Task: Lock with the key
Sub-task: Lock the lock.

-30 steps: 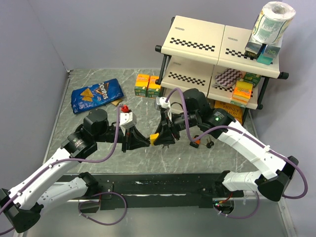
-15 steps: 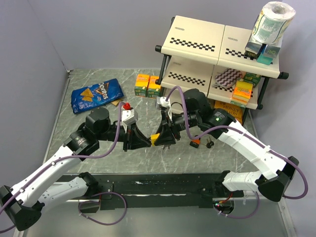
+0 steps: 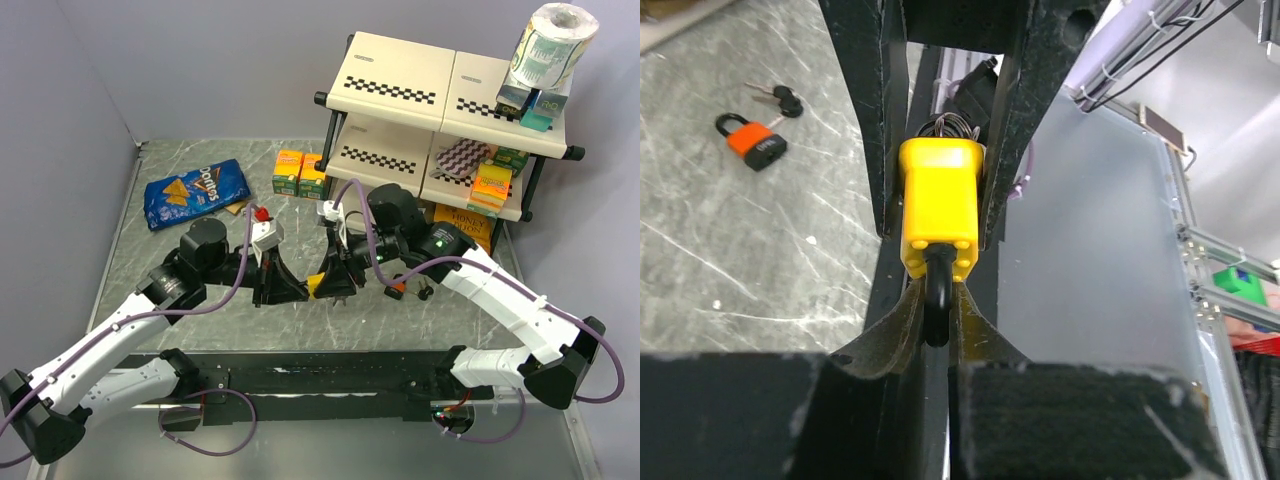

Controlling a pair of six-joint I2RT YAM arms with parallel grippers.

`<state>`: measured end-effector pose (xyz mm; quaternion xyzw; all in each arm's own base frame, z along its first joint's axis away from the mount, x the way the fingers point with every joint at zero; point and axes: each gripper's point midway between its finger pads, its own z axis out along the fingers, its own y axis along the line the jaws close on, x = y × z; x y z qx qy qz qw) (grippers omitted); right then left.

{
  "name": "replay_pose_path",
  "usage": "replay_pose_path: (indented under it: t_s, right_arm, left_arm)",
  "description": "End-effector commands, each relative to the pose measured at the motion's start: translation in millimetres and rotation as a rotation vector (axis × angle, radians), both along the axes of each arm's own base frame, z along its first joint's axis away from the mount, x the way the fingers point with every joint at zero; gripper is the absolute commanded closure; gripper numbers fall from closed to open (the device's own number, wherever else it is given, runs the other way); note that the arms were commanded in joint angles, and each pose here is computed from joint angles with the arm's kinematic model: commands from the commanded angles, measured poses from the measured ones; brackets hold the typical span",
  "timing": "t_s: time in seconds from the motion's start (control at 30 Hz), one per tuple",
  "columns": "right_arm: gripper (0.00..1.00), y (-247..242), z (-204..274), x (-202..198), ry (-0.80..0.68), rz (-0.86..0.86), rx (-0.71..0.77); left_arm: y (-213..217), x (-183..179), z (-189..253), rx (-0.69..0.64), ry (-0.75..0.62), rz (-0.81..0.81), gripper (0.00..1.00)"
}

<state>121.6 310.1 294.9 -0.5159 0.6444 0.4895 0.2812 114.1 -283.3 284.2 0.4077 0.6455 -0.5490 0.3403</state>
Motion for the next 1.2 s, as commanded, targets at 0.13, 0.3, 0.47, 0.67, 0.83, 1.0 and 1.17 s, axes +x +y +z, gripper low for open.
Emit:
replay_pose_path:
  t_s: [0.13, 0.3, 0.47, 0.67, 0.83, 1.0, 1.17]
  right_arm:
    - [1.0, 45.4, 51.5, -9.5, -0.243, 0.158, 0.255]
    - [1.0, 29.7, 47.3, -1.2, -0.234, 0.119, 0.227]
    - [1.0, 12.9, 45.6, 4.6, -0.246, 0.086, 0.204]
    - [0.64, 0.1, 42.7, 7.7, -0.24, 0.066, 0.177]
    - [0.35, -6.6, 41.7, 13.5, -0.221, 0.045, 0.138]
    - [0.41, -15.6, 36.9, 21.4, -0.211, 0.028, 0.099]
    - [0.48, -17.8, 30.7, 19.8, -0.199, 0.044, 0.075]
  left_arm:
    - [-20.4, 12.5, 54.5, -0.188, -0.181, 0.007, 0.99]
    - [-5.9, 8.5, 47.7, -0.16, -0.199, -0.003, 0.99]
    - [12.8, 11.7, 38.2, -0.13, -0.213, 0.022, 0.99]
    - [27.9, 14.0, 32.1, -0.09, -0.238, 0.019, 0.99]
    - [30.0, 15.3, 40.3, -0.099, -0.26, 0.02, 0.99]
    - [30.5, 14.2, 43.3, -0.087, -0.295, -0.005, 0.99]
    - [29.5, 12.8, 40.2, -0.081, -0.29, -0.026, 0.99]
